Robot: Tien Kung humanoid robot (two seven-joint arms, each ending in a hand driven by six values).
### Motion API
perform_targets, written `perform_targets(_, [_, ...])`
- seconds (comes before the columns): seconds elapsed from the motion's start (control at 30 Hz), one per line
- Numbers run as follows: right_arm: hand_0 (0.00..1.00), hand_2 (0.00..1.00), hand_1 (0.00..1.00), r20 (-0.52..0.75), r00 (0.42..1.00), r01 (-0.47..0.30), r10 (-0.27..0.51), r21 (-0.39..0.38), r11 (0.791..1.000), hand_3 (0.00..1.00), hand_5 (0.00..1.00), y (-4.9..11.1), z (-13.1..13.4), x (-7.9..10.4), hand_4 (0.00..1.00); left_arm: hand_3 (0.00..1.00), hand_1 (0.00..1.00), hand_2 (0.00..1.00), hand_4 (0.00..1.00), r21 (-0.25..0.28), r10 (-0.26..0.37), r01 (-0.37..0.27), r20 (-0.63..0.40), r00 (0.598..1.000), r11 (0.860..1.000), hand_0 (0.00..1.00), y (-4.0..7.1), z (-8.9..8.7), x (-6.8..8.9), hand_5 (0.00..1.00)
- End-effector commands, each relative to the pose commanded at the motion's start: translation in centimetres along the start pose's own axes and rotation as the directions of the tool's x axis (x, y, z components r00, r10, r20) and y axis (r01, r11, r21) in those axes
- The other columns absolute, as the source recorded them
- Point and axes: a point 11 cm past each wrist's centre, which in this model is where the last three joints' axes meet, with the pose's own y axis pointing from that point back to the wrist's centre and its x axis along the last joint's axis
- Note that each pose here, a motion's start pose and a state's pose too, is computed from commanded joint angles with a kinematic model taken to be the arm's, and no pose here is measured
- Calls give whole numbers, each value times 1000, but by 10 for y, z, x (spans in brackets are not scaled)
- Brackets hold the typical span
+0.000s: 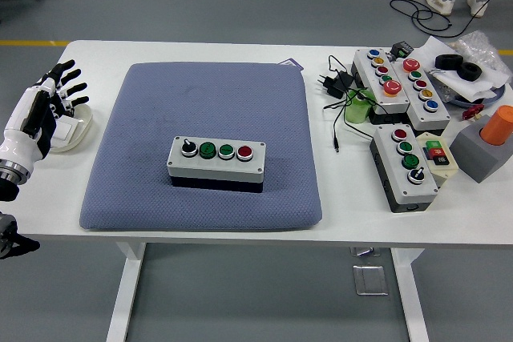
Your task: Pick up the button,place it on the desk,press the button,press the button
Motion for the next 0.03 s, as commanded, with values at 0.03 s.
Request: perform_targets(0.03, [674,648,619,0,1000,0,0,1,1000,593,83,0,0,0,298,937,864,931,641,1,1,-1,-1,1000,1000,752,0,0,0,998])
